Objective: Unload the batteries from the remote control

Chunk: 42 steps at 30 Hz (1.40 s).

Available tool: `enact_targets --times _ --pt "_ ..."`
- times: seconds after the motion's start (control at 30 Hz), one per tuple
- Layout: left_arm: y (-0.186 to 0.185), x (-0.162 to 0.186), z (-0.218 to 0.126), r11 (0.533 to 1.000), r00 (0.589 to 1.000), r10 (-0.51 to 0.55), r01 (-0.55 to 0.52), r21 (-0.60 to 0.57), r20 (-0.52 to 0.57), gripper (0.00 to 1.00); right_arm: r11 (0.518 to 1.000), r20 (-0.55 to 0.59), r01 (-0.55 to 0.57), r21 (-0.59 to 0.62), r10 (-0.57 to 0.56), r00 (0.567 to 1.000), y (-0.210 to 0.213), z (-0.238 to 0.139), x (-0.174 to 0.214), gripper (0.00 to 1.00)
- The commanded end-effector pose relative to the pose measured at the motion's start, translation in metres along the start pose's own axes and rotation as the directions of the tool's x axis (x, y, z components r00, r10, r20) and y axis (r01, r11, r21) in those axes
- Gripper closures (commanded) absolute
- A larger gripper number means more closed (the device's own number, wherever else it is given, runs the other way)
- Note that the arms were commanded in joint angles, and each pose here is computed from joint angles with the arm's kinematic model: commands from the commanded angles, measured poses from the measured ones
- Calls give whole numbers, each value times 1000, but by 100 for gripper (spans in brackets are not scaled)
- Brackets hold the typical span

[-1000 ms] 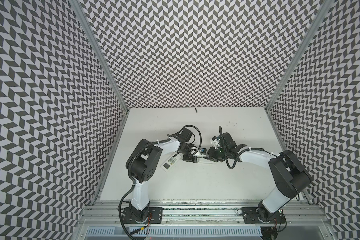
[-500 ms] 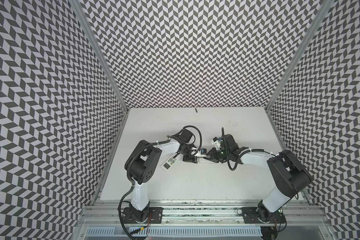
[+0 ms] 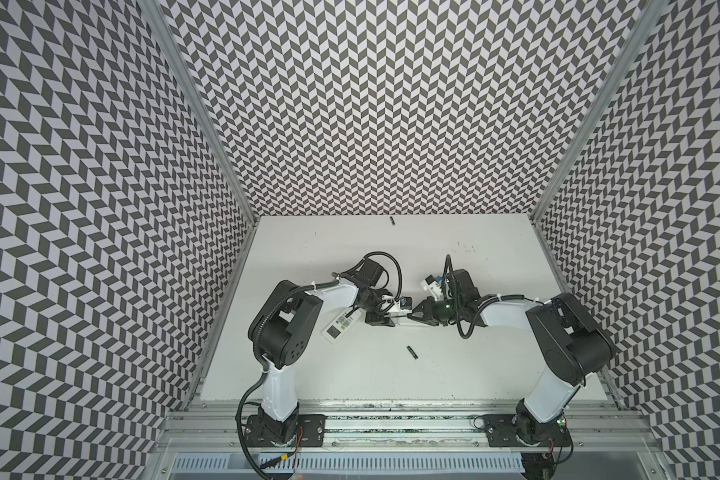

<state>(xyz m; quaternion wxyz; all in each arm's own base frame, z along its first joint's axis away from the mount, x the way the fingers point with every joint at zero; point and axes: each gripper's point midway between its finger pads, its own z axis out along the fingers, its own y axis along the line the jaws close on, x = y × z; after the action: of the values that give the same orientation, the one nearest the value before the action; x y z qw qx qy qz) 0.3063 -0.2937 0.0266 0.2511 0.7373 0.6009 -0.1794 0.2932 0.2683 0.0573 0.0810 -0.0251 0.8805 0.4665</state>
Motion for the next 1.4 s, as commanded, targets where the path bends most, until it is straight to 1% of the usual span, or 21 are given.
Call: enact_targets --times 0.0,0.07,0.13,0.17,0.2,0.23,0.3,0.4,0.5,0.53,0.6,0.67,0.73,0.8,0.93,1.1,1.17,1.33,1.37 --pt "-13 8 -1 999 999 -29 29 34 -24 40 999 12 -21 44 20 1000 -8 -9 3 100" --pt "-10 1 -10 999 999 -37 37 31 -4 36 1000 41 -3 23 2 999 3 -20 -5 100" --pt "-8 -8 -23 999 999 -39 39 24 23 32 999 88 32 -6 -32 996 20 -39 -15 100" --pt "-8 -13 -29 999 999 -33 33 17 32 25 999 111 48 -15 -46 993 27 -48 -18 100" --pt "-8 -18 -36 1000 999 -24 23 8 44 1 998 136 63 -14 -60 989 33 -60 -21 100" --pt "-10 -24 -42 1000 998 -13 13 2 56 0 997 153 74 -3 -72 986 36 -72 -22 100" --pt "-15 -35 -50 1000 998 -7 7 -2 63 0 995 163 82 54 -89 983 34 -91 -16 100" --pt "-42 -60 -56 998 996 45 -48 32 82 0 984 176 54 169 -84 981 19 -114 7 100" --pt "-78 -80 -46 991 989 114 -120 59 89 0 976 260 -4 218 -54 964 7 -137 21 100" --pt "-92 -84 -40 985 986 146 -153 81 84 0 972 295 -15 234 -56 954 4 -146 20 100" --pt "-108 -91 -30 977 982 175 -183 109 76 0 967 358 -22 252 -72 931 3 -163 16 100" --pt "-120 -93 -19 969 979 191 -200 145 71 0 968 400 -11 250 -93 912 8 -174 11 100" --pt "-130 -92 -8 961 977 207 -214 177 58 0 969 419 -3 246 -103 902 10 -181 8 100" --pt "-140 -91 -1 954 976 215 -220 204 48 1 969 417 8 247 -114 902 11 -182 7 100" --pt "-155 -83 12 945 974 226 -227 235 30 5 964 400 14 264 -122 908 4 -181 7 100" --pt "-151 -83 23 951 978 208 -205 231 13 17 967 366 17 254 -112 924 -2 -176 8 100" --pt "-148 -84 26 954 978 206 -203 221 9 21 968 368 17 250 -112 923 -2 -175 8 100" --pt "-144 -77 33 956 977 211 -202 212 -21 35 967 383 20 253 -119 916 -3 -177 8 100" --pt "-145 -74 35 955 977 212 -202 215 -27 39 968 386 22 248 -120 914 -2 -177 8 100"
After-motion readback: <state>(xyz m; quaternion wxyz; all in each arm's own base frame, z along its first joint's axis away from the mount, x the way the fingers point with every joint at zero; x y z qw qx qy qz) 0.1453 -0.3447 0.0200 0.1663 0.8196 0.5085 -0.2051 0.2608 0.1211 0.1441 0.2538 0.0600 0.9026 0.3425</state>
